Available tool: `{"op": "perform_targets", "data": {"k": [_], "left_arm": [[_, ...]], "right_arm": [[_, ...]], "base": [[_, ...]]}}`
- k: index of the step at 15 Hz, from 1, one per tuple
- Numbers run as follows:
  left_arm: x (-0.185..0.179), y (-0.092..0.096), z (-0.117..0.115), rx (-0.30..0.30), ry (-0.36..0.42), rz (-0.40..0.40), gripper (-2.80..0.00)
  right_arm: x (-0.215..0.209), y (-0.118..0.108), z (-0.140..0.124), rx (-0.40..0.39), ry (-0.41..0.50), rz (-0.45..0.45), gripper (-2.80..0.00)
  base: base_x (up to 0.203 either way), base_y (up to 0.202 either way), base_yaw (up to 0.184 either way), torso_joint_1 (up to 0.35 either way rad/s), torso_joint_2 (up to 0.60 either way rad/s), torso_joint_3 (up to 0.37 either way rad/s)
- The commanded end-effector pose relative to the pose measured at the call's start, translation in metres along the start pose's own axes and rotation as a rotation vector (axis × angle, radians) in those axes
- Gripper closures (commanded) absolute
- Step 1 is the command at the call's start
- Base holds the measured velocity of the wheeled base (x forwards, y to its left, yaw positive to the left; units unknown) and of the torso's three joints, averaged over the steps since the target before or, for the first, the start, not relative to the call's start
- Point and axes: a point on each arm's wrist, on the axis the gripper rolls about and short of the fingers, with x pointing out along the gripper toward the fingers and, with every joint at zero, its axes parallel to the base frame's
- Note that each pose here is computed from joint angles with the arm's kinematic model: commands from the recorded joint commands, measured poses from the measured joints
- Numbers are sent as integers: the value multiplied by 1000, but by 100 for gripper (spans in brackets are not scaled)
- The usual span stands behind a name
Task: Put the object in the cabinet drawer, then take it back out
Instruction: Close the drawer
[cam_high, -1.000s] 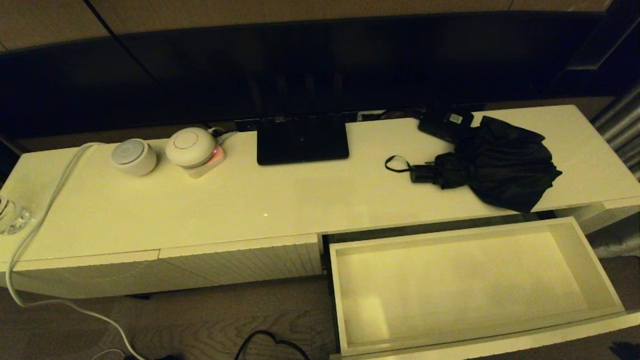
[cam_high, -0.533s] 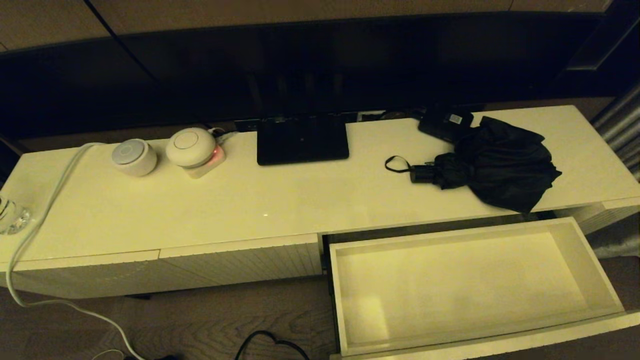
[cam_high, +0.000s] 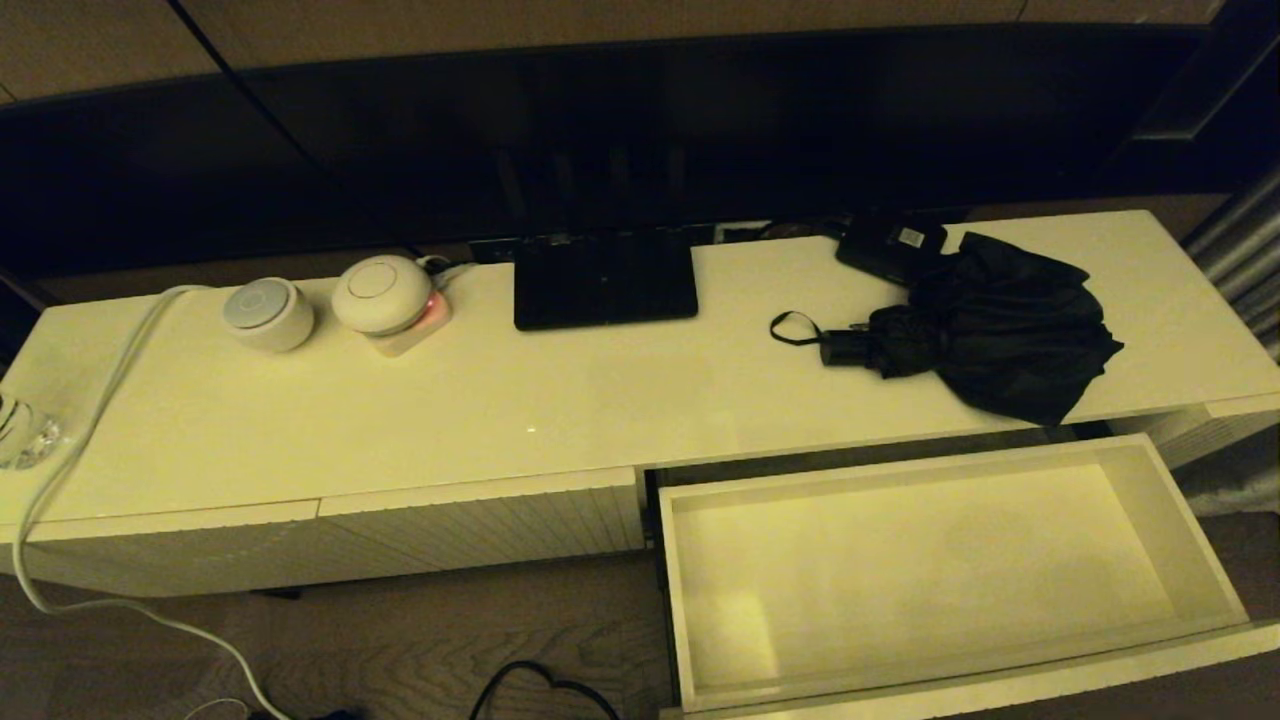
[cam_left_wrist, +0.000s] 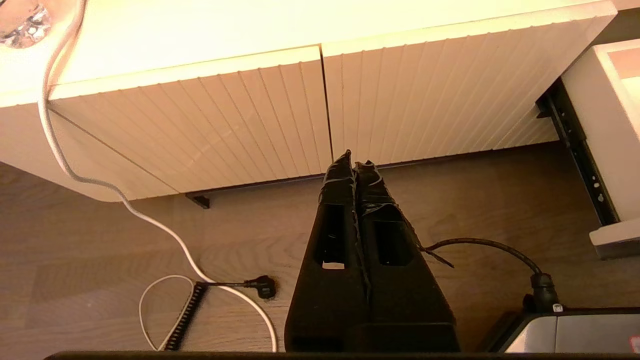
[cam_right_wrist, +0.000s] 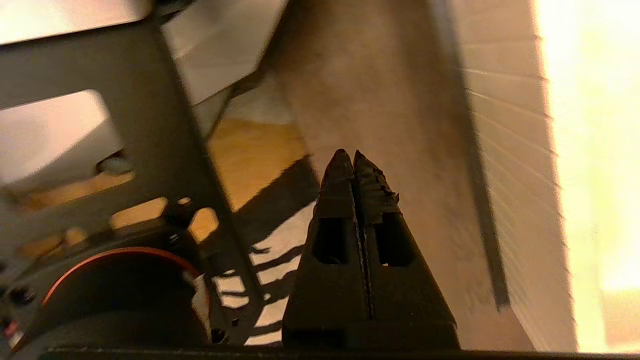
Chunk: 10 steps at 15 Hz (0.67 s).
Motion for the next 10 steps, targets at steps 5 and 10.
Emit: {"op": "perform_targets", "data": {"k": [5,10], "left_arm": [[0,0,-1,1,3,0,0],[0,0,-1,1,3,0,0]], "right_arm": [[16,-37,17,-90,57,138,0],[52,-74,26,-80,69,124,0]], "base": [[0,0,0,0,0,0],[0,0,0,0,0,0]]}}
